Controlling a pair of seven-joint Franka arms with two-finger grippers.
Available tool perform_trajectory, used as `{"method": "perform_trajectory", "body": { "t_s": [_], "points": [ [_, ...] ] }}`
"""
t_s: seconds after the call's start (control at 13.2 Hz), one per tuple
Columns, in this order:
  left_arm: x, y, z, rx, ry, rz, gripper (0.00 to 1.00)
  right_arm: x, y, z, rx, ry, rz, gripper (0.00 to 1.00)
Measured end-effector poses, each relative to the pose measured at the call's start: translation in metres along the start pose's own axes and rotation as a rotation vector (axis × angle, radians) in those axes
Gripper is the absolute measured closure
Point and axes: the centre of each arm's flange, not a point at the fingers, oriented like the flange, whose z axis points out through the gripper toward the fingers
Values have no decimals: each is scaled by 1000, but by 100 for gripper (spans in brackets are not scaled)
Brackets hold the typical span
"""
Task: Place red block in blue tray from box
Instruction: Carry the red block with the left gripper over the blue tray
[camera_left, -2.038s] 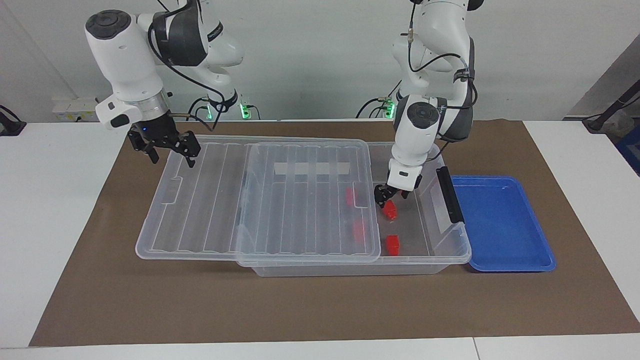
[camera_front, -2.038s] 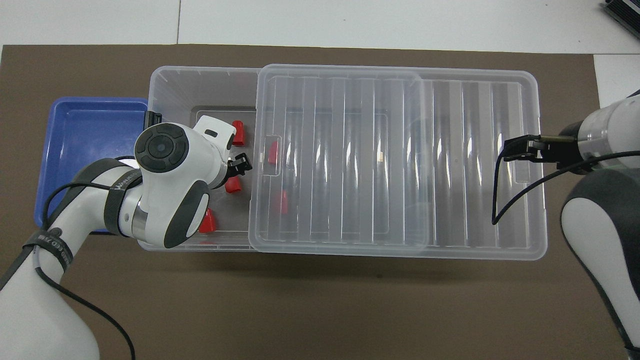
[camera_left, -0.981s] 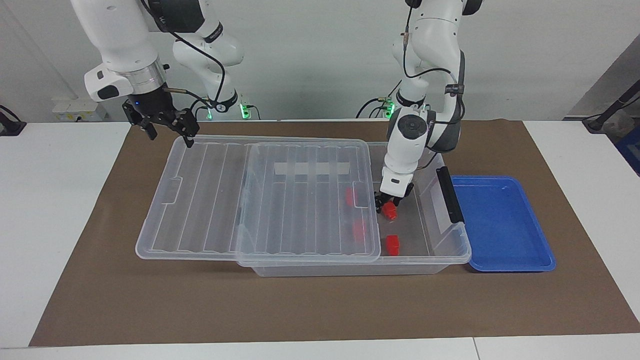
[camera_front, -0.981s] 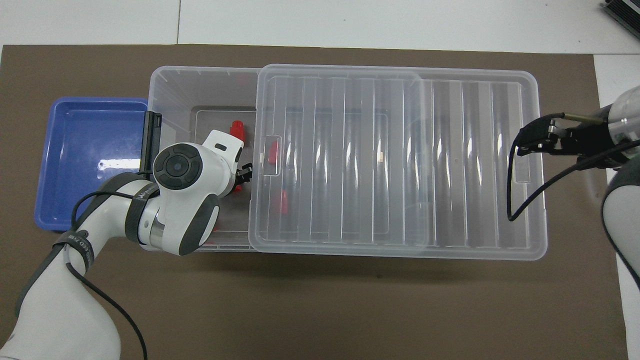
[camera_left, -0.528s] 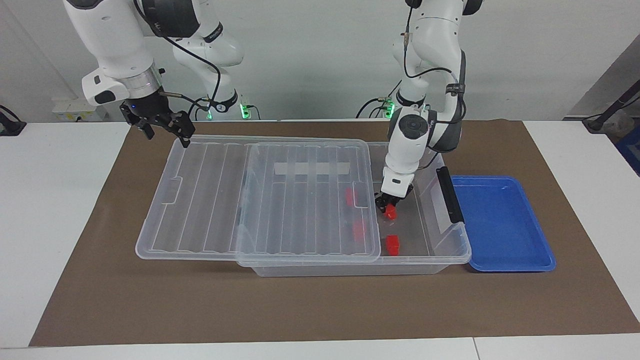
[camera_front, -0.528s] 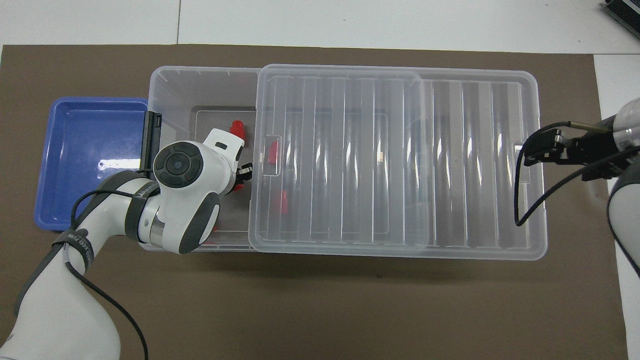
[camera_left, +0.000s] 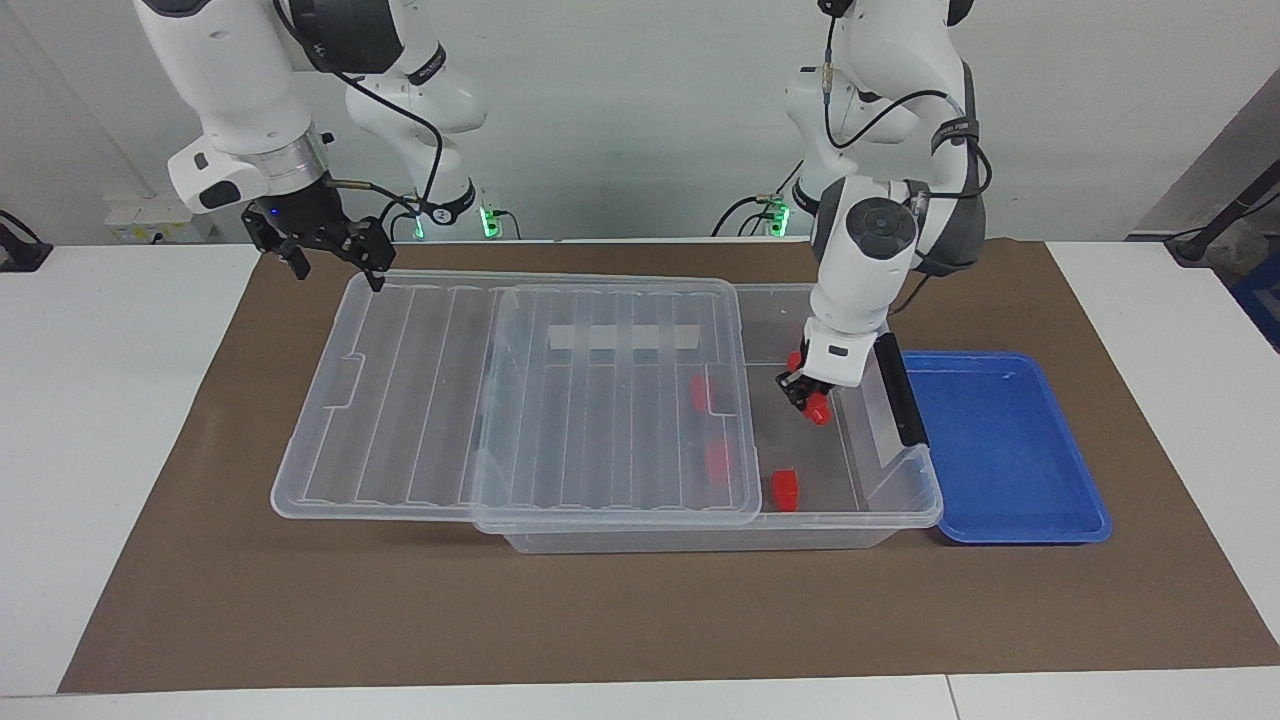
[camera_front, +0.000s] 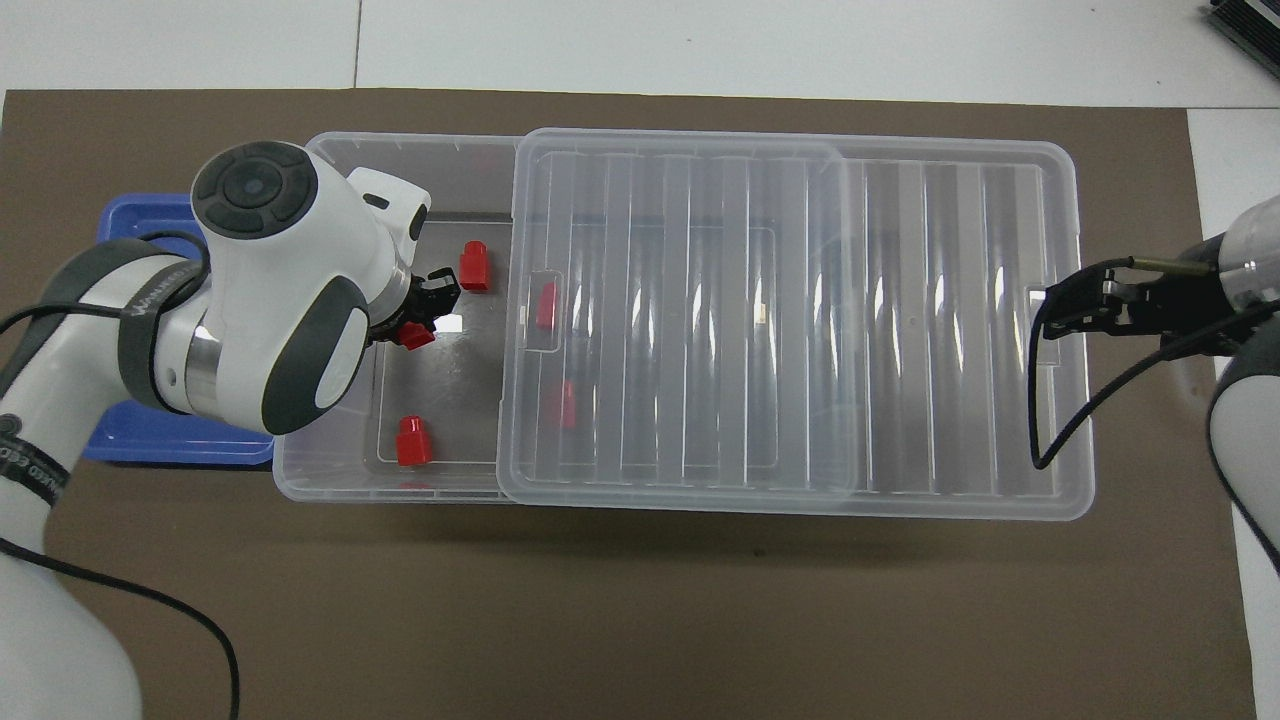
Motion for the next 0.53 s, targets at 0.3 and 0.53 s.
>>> {"method": "perform_trajectory", "body": {
  "t_s": [0.3,0.53],
  "points": [
    [16,-42,-74,53,-85,58,66,1,2,0,2,6,4,12],
    [39,-110,-118,38,-112,134,66,9,16,3,9,33,31,54]
  ]
}}
